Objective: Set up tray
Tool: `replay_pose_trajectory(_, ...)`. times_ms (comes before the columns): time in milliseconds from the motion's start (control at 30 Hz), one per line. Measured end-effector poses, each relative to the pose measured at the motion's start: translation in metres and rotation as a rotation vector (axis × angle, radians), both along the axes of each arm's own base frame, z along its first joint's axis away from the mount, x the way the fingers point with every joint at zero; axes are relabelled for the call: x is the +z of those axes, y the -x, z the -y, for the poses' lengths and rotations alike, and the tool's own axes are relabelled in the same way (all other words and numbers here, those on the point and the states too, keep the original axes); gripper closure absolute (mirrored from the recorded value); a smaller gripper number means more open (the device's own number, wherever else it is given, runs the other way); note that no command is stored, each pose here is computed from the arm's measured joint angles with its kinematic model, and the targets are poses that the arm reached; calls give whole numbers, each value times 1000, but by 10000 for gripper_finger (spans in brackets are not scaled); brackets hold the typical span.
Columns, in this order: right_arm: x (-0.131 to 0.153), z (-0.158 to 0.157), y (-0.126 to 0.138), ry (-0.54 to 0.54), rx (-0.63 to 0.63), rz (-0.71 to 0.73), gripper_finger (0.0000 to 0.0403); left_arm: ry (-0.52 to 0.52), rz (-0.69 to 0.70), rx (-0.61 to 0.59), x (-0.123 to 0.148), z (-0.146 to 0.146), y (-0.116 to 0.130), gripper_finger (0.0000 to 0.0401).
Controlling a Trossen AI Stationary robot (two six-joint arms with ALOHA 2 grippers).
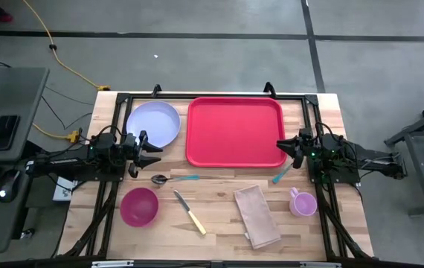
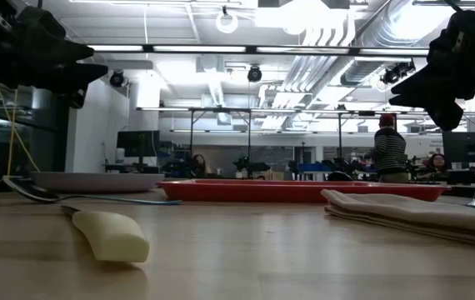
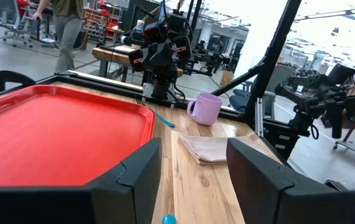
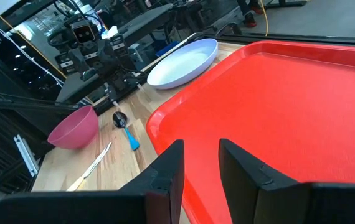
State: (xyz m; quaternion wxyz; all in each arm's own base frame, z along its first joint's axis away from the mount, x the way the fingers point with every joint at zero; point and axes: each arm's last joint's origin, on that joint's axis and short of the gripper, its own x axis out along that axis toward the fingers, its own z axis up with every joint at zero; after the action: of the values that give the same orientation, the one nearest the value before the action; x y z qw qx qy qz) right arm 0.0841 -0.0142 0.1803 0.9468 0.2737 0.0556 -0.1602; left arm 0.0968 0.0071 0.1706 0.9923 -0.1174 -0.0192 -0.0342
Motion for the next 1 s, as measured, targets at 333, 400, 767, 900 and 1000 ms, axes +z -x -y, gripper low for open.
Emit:
replay_pose_trajectory(333, 0, 0, 0, 2, -11, 0, 324, 0, 0, 0, 0, 0, 0, 190)
replay_pose_trajectory(400, 0, 1, 0, 5, -27, -1, 324, 0, 0, 0, 0, 0, 0, 190)
replay_pose_trajectory(767, 3, 4, 1, -72, -168, 68, 324, 0, 0, 0, 0, 0, 0, 190)
replay_pose_trajectory(900, 5, 5, 1, -73, -179, 84, 324, 0, 0, 0, 0, 0, 0, 190)
replay_pose_trajectory(1000, 9, 4, 0, -91, -168, 137, 324, 0, 0, 0, 0, 0, 0, 190)
